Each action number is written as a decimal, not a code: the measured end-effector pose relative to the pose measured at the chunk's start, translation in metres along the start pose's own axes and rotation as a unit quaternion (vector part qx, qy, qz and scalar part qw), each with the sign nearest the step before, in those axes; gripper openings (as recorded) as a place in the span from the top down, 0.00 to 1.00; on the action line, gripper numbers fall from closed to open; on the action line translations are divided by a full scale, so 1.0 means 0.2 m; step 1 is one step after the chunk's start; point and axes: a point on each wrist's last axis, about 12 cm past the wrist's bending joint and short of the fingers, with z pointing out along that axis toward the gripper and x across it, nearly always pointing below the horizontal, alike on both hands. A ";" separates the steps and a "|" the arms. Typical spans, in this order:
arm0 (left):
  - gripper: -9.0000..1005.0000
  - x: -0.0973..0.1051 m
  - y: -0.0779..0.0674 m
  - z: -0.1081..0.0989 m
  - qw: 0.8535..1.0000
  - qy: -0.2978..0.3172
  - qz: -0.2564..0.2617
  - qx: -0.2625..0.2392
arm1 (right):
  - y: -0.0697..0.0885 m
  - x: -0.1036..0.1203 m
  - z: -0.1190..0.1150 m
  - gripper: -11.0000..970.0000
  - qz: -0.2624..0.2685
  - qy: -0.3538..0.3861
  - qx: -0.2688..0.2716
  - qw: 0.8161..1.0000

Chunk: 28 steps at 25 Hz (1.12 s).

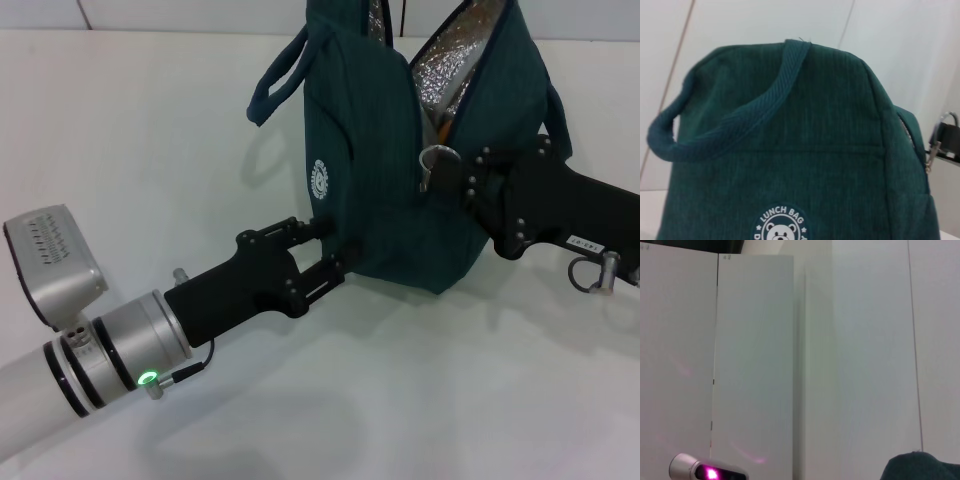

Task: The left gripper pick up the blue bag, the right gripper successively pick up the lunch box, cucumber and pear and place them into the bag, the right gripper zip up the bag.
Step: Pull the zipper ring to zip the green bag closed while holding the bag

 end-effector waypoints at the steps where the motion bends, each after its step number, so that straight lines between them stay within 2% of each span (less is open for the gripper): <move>1: 0.33 0.00 0.00 0.00 1.000 0.002 0.001 0.003 | 0.00 0.00 0.00 0.93 0.000 0.000 0.000 1.000; 12: 0.73 0.00 -0.01 0.01 1.000 0.016 0.008 0.022 | -0.01 0.00 0.01 0.93 -0.001 0.000 0.002 1.000; 19: 0.82 0.01 -0.01 0.01 0.999 0.023 0.009 0.021 | -0.02 -0.01 0.01 0.93 0.006 -0.005 0.006 1.000; 28: 0.85 0.05 -0.04 -0.01 0.996 0.062 0.019 0.061 | -0.04 -0.04 0.02 0.92 0.006 -0.020 0.015 1.000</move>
